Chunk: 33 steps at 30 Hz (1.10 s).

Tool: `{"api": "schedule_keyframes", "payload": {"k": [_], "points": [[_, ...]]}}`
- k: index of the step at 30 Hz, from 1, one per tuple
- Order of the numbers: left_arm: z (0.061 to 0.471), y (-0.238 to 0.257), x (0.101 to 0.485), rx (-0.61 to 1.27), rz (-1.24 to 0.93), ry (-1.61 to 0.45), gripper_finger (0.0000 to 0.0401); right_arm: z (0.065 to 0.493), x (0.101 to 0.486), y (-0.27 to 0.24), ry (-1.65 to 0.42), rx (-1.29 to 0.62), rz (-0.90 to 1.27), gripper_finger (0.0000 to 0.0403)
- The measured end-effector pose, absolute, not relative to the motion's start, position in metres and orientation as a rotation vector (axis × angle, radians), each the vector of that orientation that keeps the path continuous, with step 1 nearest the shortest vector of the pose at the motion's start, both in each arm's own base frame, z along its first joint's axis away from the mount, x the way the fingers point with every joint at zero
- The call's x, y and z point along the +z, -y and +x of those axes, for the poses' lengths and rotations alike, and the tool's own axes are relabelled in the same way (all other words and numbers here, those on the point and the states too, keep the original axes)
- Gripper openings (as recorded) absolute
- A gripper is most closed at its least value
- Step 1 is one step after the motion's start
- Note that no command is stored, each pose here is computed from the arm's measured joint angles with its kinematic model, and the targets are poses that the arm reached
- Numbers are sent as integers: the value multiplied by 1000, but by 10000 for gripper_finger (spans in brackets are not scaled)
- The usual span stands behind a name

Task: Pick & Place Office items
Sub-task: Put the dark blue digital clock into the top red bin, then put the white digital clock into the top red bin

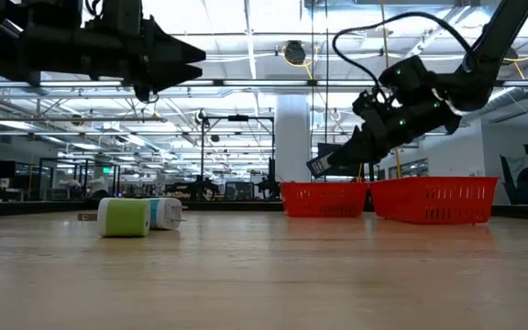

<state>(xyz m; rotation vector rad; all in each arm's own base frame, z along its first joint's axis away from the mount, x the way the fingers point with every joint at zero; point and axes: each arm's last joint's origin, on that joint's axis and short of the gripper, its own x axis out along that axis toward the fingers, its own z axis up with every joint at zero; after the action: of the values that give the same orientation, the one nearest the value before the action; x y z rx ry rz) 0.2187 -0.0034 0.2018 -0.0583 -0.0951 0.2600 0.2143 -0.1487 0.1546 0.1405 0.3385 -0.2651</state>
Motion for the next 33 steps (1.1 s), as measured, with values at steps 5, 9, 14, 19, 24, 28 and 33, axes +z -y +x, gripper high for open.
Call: {"api": "schedule_keyframes", "payload": {"k": [5,9,14,19,24,28,33], "points": [[219,4,201,253,-107,97,231,219,143,152,-336,-273,153,56],[219,4,201,248,-185,106,225,219,143,154,-340,-334,145,75],[219,4,201,244,-273,118,215,218,143,156,-346,-373,116,78],[219,4,201,244,-286,119,208,220,143,154,-348,-364,117,74],[219,4,201,244,-282,118,203,220,143,154,-347,-363,98,83],[219,4,201,245,-281,118,204,220,145,154,-330,-362,92,116],[219,4,201,245,-280,118,214,223,146,151,-311,-353,106,173]]}}
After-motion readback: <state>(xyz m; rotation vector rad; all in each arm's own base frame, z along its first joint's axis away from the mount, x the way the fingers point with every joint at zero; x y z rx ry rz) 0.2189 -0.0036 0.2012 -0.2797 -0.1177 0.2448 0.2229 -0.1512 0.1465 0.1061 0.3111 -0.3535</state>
